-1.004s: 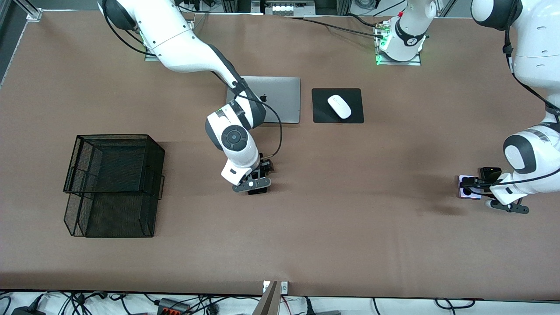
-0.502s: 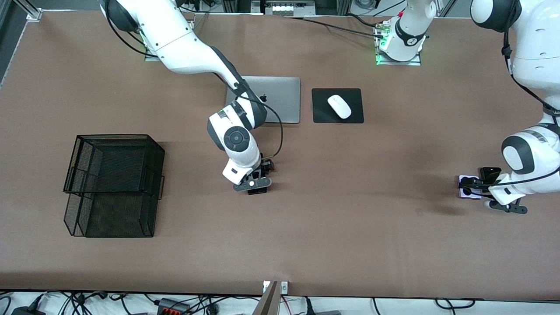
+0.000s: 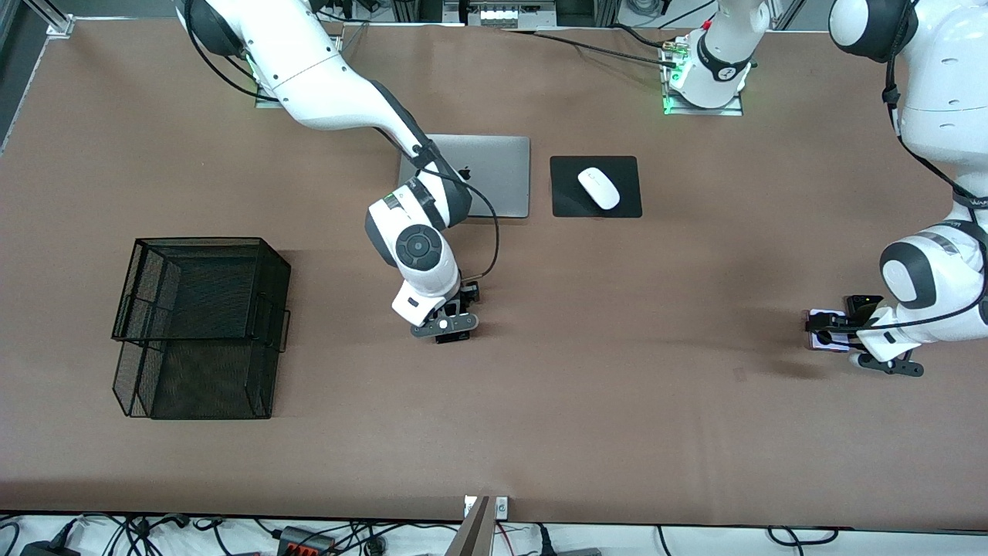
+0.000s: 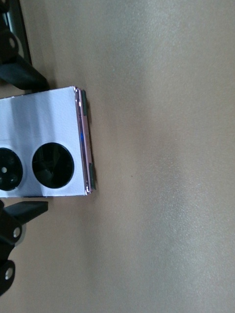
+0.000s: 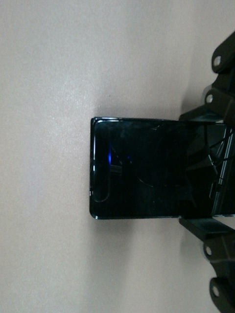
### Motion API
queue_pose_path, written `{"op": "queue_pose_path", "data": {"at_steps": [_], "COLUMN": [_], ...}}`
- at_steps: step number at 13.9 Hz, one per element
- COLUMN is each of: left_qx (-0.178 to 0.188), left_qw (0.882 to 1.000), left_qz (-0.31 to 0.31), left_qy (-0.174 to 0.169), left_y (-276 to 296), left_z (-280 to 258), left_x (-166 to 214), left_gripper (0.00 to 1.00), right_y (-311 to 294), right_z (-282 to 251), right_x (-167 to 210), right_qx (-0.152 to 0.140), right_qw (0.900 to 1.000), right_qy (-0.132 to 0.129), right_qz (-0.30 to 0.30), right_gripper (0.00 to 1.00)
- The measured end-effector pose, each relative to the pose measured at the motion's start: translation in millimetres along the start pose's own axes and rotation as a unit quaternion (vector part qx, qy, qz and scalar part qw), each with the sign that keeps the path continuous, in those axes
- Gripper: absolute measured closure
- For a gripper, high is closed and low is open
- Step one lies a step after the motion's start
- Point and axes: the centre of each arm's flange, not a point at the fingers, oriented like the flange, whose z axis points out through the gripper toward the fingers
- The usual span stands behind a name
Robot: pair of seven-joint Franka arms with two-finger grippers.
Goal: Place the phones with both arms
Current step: 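Carry the black phone to the basket while the left gripper lifts the white phone, then drop the phone in the basket while the left gripper carries the white phone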
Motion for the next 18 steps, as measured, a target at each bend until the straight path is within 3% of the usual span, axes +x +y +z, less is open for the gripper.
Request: {"op": "queue_pose_path", "data": {"at_steps": [2,5,9,11,14,18], "left_qx": [0.001,-0.009,-0.044,-0.055,-0.103,-0.138], "left_qw": [1.0,1.0,0.994,0.987,0.97,0.965], "left_qz": [0.001,0.01,-0.009,-0.052,-0.148,-0.175], "left_qy": [0.002,-0.016,-0.101,-0.142,-0.161,-0.136], "left_y": [-0.1,18.0,80.4,139.4,277.3,455.8], "left_z": [-2.6,-1.2,-26.4,-58.5,-88.5,-87.0], "left_x": [1.2,6.3,23.2,34.1,50.7,57.2], "left_gripper": [0.16,0.16,0.16,0.16,0.16,0.16], "right_y": [2.9,21.2,103.2,150.0,220.1,308.6], "right_z": [-8.5,-57.8,-147.8,-172.2,-188.2,-188.7], "right_x": [5.3,19.1,41.3,41.4,39.2,24.5], "right_qx": [0.001,-0.017,-0.054,-0.064,-0.07,-0.06], "right_qw": [1.0,0.996,0.991,0.988,0.984,0.981], "right_qy": [0.005,0.001,-0.009,-0.042,-0.084,-0.125], "right_qz": [0.029,0.087,0.126,0.135,0.14,0.135], "right_gripper": [0.21,0.21,0.21,0.21,0.21,0.21]}}
